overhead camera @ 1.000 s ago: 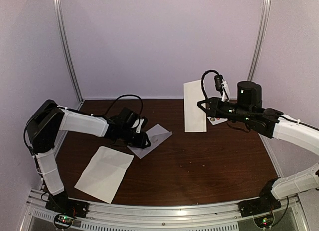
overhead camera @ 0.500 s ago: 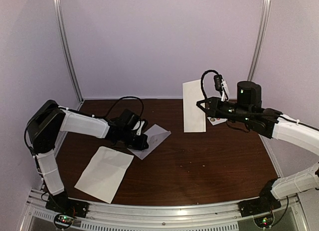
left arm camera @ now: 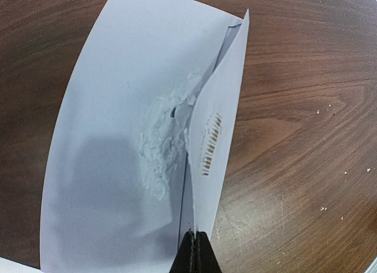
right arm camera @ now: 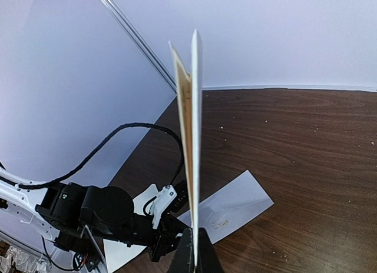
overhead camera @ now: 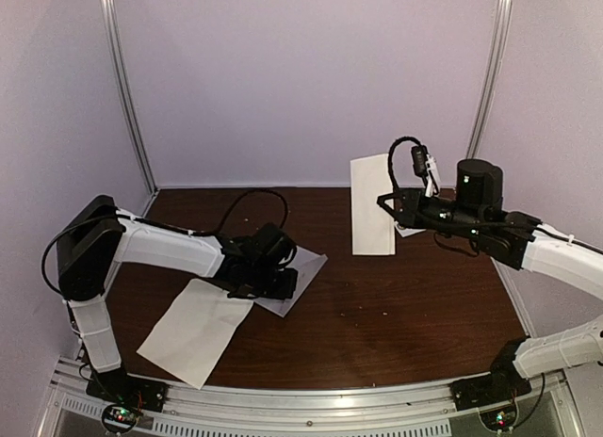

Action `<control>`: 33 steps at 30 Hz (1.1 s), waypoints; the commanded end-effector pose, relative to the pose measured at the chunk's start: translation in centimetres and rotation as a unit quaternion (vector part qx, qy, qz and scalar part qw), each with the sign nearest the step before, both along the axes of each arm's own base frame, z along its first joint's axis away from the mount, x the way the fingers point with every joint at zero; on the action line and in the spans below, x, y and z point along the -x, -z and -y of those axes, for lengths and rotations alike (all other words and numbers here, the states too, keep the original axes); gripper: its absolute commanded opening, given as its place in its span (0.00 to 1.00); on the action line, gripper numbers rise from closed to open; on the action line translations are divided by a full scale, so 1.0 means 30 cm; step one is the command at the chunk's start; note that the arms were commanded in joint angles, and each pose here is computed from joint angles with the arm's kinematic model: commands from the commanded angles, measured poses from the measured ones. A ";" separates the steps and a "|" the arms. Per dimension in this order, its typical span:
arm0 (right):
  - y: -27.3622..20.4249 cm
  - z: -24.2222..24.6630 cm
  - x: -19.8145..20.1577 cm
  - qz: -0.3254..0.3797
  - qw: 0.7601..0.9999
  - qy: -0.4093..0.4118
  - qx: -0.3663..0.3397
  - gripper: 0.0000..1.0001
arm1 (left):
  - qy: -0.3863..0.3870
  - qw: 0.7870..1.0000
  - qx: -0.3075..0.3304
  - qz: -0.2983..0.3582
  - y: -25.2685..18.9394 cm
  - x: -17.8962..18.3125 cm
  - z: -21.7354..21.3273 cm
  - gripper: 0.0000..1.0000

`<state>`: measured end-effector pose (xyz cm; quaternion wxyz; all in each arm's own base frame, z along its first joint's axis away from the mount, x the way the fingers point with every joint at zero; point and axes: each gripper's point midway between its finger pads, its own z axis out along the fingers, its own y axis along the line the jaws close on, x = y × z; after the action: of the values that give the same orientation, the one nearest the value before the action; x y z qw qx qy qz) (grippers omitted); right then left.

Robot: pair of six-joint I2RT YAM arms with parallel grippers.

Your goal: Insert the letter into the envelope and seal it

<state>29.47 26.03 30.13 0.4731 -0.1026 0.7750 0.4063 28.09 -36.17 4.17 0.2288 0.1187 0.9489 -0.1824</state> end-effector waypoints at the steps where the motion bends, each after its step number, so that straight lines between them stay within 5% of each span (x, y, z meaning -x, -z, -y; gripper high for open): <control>1: 0.028 0.019 0.024 -0.017 1.000 -0.001 -0.002 0.00 | -0.086 0.996 0.003 0.022 -0.057 0.021 -0.003 0.00; 7: 0.074 0.018 0.046 -0.036 0.999 -0.009 0.002 0.00 | -0.152 0.988 -0.013 0.039 -0.081 0.097 -0.007 0.00; 16: 0.114 0.048 0.078 -0.050 0.998 -0.007 0.022 0.00 | -0.126 0.992 0.008 0.016 -0.056 0.227 0.107 0.00; 22: 0.128 0.061 0.098 -0.057 0.998 -0.006 0.022 0.00 | -0.085 0.995 0.047 0.014 -0.072 0.243 0.181 0.21; 33: 0.139 0.073 0.106 -0.065 0.998 0.001 0.023 0.00 | -0.058 0.995 0.072 0.046 -0.153 0.239 0.181 0.31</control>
<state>26.42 24.26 26.06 0.4205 -0.0958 0.8107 0.3960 20.55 -41.72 6.37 0.2646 0.0493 0.9402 -0.2087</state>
